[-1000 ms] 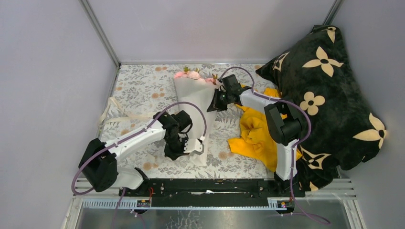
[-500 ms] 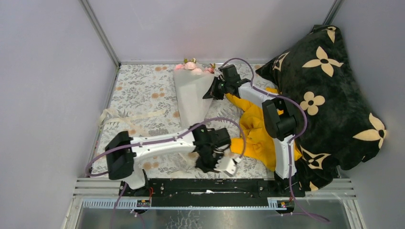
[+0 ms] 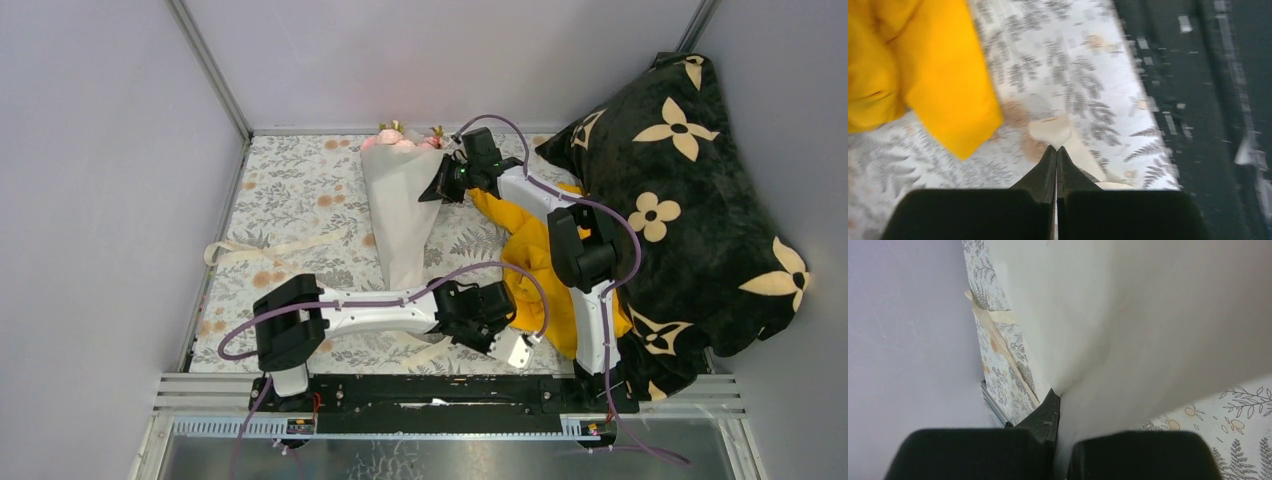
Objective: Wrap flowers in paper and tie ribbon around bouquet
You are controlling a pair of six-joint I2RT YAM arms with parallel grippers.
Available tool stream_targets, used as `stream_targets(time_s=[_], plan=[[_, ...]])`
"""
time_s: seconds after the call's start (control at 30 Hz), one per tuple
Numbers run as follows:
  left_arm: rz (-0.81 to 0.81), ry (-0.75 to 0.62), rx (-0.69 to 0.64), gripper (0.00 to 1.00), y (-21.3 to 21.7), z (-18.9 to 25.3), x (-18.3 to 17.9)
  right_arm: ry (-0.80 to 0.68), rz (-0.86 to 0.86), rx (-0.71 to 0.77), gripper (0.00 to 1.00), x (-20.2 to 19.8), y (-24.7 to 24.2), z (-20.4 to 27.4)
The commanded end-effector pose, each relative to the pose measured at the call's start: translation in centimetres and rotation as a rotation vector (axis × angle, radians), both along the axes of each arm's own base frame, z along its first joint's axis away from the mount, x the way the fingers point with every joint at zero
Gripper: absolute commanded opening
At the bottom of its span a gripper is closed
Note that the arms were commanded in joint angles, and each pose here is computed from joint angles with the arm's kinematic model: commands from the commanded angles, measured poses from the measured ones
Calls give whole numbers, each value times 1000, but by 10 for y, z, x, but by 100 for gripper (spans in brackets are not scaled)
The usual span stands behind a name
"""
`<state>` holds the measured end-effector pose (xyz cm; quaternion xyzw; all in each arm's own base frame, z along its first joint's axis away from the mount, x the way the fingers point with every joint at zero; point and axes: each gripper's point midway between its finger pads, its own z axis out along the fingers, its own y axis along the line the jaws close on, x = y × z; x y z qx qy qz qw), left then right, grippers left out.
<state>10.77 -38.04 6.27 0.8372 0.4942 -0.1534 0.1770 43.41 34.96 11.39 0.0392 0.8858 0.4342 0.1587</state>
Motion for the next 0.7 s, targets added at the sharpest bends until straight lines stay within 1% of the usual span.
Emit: stream_targets(time_s=[0.0, 0.03, 0.1, 0.17, 0.23, 0.27, 0.3, 0.37, 0.43, 0.47, 0.5, 0.53, 0.6, 0.67], plan=[[148, -212, -146, 0, -21, 27, 72, -75, 45, 52, 0, -5, 1, 47], [173, -218, -165, 0, -22, 37, 81, -70, 47, 56, 0, -7, 0, 47], [194, -206, -189, 0, -21, 50, 89, -50, 60, 52, 0, -10, 1, 42], [222, -218, -214, 11, -24, 60, 93, -32, 62, 42, 0, -12, 0, 33], [275, -244, -240, 25, -27, 67, 103, -10, 60, 46, 0, -15, 0, 26], [299, -245, -252, 35, -27, 69, 109, -1, 59, 49, 0, -17, -1, 24], [331, -238, -262, 49, -25, 70, 114, 6, 57, 51, 0, -18, -1, 23], [374, -209, -258, 67, -18, 74, 117, 7, 55, 52, 0, -20, -2, 25], [351, -133, -226, 76, -12, 81, 101, 4, 53, 53, 0, -22, -3, 28], [340, -74, -214, 82, -9, 90, 88, 3, 51, 57, 0, -23, -3, 30], [328, 1, -209, 93, -7, 100, 73, 8, 50, 59, 0, -25, -4, 30], [335, 53, -205, 98, -4, 113, 63, 8, 49, 62, 0, -26, -4, 31], [367, 120, -190, 99, 9, 137, 48, 10, 41, 66, 0, -28, -5, 30], [416, 124, -213, 99, 21, 158, 46, 9, 31, 66, 0, -30, -7, 29]])
